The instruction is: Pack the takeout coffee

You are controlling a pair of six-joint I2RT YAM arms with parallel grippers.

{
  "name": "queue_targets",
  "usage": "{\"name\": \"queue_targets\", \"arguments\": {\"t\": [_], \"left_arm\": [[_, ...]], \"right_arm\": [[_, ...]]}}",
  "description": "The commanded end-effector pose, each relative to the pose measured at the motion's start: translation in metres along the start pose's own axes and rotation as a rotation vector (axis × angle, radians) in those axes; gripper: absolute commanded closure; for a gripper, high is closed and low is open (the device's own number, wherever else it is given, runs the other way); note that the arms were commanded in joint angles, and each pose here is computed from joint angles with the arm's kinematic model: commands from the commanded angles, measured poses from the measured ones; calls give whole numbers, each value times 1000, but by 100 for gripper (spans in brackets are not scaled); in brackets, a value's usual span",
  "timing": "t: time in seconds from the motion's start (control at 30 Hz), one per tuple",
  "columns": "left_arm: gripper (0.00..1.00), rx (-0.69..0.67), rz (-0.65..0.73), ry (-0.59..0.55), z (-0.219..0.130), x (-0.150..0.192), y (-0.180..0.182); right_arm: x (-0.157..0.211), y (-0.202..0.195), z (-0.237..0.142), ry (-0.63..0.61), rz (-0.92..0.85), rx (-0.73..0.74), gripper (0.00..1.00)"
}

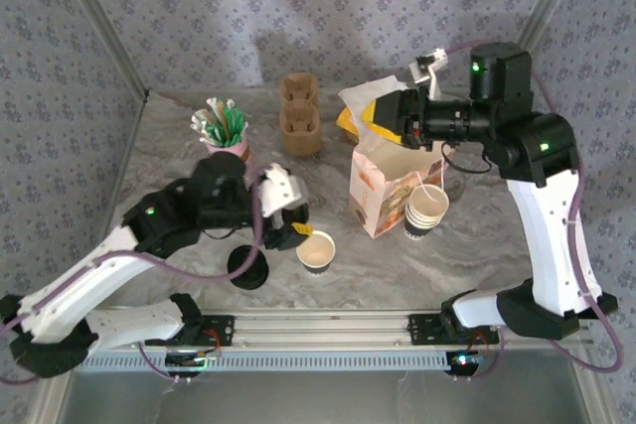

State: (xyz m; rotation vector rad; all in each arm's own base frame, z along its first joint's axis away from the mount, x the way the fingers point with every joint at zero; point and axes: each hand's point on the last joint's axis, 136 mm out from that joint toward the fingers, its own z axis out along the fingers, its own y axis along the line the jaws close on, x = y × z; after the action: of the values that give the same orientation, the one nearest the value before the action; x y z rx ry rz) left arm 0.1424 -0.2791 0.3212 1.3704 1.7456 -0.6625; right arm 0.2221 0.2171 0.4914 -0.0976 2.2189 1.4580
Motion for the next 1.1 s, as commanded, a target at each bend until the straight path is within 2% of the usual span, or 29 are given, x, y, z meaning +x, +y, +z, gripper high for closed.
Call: {"name": "queue_targets", "arguments": {"t": [0.0, 0.07, 0.17, 0.37, 0.63, 1.07], "left_arm": [[22, -44, 84, 227, 13, 41, 2], [22, -62, 120, 320, 25, 56, 2], [22, -63, 176, 434, 39, 75, -1], [22, -46, 239, 579, 55, 95, -7], [21, -35, 328, 676, 72, 101, -17], [20, 1, 383, 800, 94, 118, -16]], "right_arm": [[7, -63, -20, -37, -23, 324, 62], [10, -82, -31, -51, -32, 433, 63], [12, -97, -42, -73, -42, 513, 63], [12, -99, -46, -108, -25, 489, 63], [13, -101, -47, -114, -11, 470, 63], [17, -104, -52, -121, 9, 451, 62]]}}
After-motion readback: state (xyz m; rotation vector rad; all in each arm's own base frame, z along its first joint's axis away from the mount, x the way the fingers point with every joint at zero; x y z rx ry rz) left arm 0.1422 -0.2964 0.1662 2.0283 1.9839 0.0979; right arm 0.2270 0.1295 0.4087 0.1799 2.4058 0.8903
